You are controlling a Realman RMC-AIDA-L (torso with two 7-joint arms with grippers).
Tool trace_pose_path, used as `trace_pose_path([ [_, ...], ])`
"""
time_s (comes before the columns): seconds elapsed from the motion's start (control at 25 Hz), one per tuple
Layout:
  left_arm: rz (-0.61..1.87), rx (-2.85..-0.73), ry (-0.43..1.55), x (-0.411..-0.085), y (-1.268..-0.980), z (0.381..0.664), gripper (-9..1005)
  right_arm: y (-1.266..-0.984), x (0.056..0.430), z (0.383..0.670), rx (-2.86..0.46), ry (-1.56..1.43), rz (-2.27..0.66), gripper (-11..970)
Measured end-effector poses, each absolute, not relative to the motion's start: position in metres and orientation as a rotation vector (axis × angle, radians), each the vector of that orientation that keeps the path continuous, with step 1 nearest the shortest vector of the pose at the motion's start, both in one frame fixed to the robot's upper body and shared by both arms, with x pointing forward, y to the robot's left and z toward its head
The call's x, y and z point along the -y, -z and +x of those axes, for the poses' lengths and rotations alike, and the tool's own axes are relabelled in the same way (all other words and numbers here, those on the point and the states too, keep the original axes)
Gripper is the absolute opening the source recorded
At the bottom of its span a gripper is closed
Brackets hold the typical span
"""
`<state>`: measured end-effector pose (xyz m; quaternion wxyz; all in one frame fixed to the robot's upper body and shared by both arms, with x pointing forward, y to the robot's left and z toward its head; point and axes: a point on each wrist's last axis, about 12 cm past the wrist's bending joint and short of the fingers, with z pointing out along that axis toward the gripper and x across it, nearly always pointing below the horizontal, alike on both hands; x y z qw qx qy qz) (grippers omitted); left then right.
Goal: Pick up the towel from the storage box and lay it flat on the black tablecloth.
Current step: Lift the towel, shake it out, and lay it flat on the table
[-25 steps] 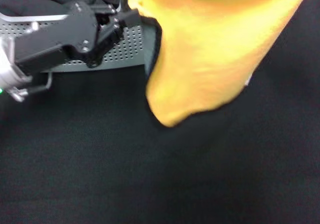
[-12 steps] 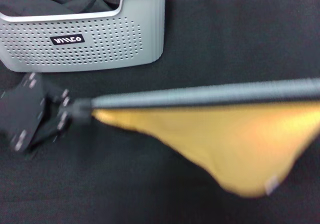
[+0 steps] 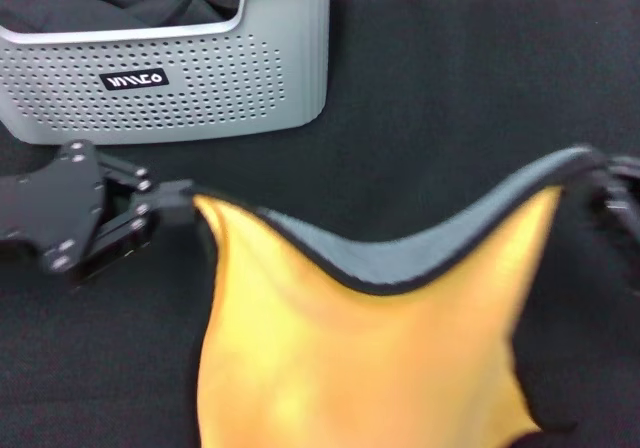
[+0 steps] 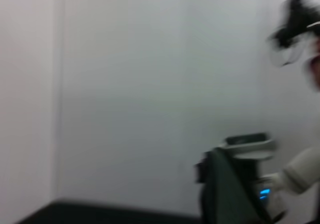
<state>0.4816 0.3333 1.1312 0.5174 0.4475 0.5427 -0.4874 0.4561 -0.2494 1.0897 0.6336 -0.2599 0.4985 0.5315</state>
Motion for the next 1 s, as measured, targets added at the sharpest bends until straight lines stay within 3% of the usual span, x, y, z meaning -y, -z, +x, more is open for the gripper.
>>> trace_pose_path([
  [0.2, 0.936, -1.547, 1.001, -0.334, -1.106, 0.505, 7, -1.083, 0.237, 0.473, -1.235, -1.182, -0.580, 124],
  [0.56, 0.804, -1.750, 0.833, -0.345, -1.102, 0.537, 7, -1.077, 0.237, 0.515, -1.409, -1.057, -0.476, 131],
  [1.0, 0.825, -1.873, 0.740, -0.311, -1.081, 0.560, 8, -1.065, 0.225, 0.546, -1.578, -1.040, -0.461, 139],
])
